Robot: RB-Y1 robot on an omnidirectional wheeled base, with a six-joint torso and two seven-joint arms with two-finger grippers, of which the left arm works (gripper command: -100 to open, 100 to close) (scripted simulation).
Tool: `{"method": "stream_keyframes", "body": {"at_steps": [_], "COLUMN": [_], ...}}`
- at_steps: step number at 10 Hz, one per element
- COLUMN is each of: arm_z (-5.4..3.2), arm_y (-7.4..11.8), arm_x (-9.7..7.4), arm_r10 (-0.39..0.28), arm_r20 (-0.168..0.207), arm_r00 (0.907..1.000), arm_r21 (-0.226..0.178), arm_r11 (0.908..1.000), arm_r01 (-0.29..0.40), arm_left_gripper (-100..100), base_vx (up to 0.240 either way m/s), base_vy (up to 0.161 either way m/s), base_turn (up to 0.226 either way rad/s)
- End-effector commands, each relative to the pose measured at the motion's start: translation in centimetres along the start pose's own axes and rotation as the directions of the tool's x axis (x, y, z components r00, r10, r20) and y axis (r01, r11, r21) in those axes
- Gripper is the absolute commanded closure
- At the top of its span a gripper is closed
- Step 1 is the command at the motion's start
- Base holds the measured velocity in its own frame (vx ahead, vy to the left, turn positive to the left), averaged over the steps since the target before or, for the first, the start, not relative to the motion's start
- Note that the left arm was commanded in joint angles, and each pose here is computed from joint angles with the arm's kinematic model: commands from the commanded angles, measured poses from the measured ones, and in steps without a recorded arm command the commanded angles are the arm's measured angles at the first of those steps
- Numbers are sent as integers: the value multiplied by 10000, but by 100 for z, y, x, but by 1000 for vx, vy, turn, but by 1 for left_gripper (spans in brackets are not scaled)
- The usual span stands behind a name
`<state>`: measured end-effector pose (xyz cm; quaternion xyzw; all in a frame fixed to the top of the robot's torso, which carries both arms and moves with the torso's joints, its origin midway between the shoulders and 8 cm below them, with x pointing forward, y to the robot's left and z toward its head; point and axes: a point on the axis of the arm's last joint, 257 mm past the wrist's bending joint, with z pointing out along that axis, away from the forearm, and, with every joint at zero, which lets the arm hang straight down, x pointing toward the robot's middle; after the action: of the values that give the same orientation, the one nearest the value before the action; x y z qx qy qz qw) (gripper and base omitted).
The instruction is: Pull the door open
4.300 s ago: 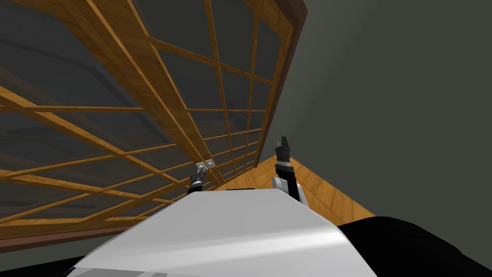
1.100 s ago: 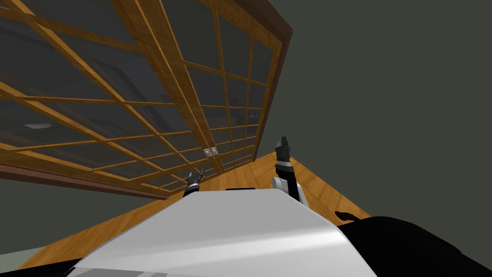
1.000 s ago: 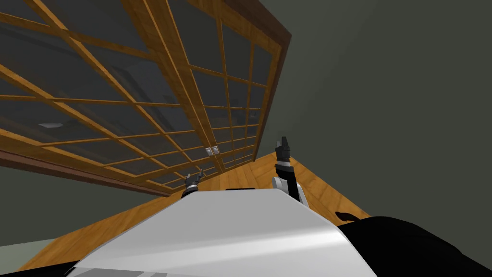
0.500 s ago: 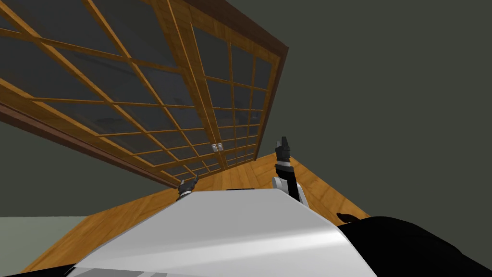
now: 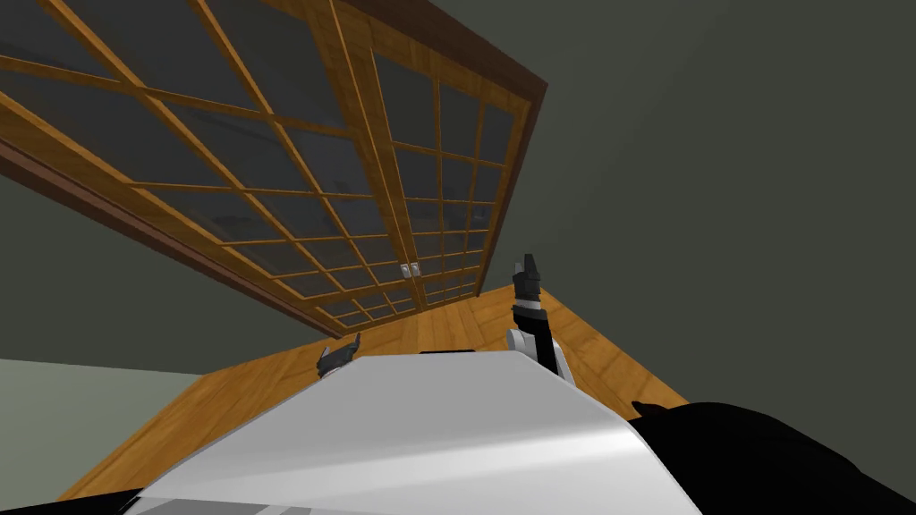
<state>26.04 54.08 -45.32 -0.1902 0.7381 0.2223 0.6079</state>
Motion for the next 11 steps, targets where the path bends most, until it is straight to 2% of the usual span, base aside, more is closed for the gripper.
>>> {"method": "stream_keyframes", "body": {"at_steps": [1, 2, 4, 5, 8, 11], "arm_z": [-29, -118, -118, -139, -45, 102], "arm_y": [69, 297, 297, 426, 290, 27], "arm_x": [5, 84, 84, 103, 32, -94], "arm_r10": [46, 186, 186, 252, 159, -17], "arm_r20": [-66, -304, -304, -403, -220, 102], "arm_r00": [10000, 9994, 9994, 9989, 9996, 9999], "arm_r21": [-94, -418, -418, -620, -453, -107], "arm_r11": [9999, 9989, 9989, 9977, 9988, 9999], "arm_r01": [-47, -199, -199, -277, -169, 18], "arm_left_gripper": [-100, -100, -100, -100, -100, -100], "base_vx": [-71, -79, -42, 91, 167, 197], "base_vy": [21, 34, 29, 59, 52, 4], "base_turn": [35, 147, 18, 36, -41, -96]}}
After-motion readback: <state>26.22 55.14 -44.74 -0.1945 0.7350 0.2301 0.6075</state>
